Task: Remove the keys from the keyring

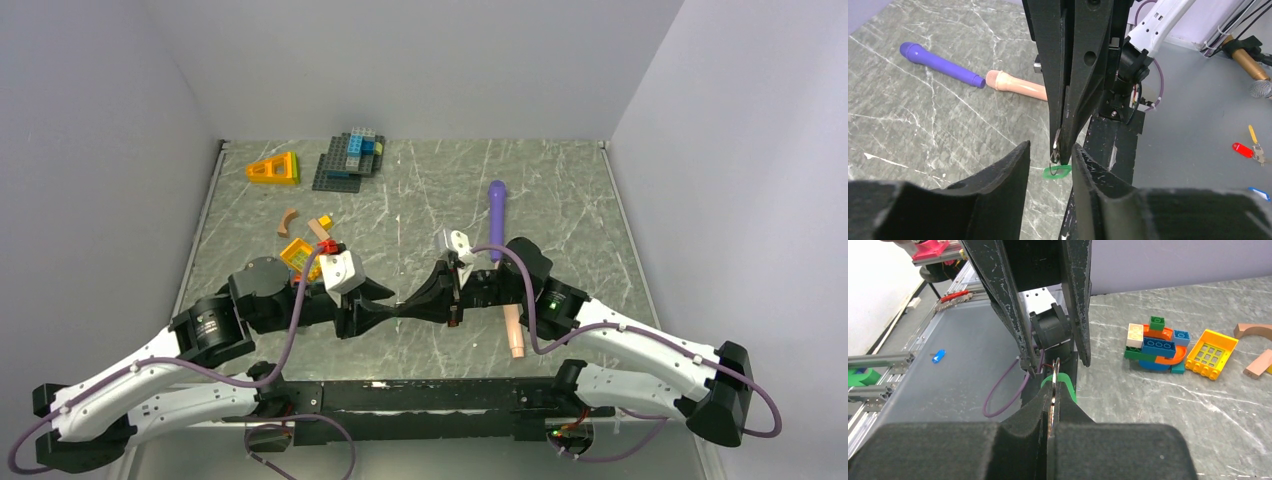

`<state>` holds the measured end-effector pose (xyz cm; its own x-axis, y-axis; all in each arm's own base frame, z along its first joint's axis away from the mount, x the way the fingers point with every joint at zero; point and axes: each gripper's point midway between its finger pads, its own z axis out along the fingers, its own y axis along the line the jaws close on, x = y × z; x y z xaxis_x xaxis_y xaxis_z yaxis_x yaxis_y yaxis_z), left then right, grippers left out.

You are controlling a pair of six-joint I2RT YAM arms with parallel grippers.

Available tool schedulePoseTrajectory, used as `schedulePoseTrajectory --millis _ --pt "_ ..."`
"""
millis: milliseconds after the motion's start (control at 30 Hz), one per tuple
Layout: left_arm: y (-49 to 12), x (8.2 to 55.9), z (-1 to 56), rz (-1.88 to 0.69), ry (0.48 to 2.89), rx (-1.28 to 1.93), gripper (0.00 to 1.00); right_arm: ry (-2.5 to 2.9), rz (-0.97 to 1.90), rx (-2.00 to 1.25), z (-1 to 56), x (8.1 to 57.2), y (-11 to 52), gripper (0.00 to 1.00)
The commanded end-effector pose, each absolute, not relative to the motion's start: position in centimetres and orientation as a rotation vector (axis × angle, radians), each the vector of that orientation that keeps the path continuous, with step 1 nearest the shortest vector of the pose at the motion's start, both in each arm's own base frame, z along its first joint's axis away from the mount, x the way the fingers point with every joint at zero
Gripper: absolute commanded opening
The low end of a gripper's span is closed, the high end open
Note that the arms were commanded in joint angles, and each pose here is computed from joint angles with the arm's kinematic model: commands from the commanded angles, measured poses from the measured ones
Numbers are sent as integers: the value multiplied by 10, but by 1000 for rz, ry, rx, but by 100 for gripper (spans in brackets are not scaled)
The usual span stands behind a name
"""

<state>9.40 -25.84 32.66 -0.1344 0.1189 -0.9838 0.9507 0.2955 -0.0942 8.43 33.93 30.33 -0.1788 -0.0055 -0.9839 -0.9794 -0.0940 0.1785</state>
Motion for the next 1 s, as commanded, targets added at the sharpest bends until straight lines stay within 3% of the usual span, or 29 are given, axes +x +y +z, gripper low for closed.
schedulePoseTrajectory --millis 0,267,333,400,667,867,967 --pt "-263 91 353 -1036 1434 1021 38 1197 1421 -1197 329 79 339 0" --pt "-264 93 351 -1032 1442 1016 21 1192 1426 -1193 330 79 339 0" --pt "-265 92 352 -1038 1437 1016 15 1189 1428 -1192 330 79 339 0" --pt "-265 91 353 -1044 1435 1015 0 1187 1430 -1190 330 78 339 0" --pt "-266 91 355 -1068 1425 985 0 1183 1429 -1175 333 79 339 0" --pt "-263 93 361 -1074 1402 939 0 1156 1441 -1163 336 77 337 24" --pt "-263 94 363 -1079 1397 927 0 1145 1436 -1147 338 77 335 29"
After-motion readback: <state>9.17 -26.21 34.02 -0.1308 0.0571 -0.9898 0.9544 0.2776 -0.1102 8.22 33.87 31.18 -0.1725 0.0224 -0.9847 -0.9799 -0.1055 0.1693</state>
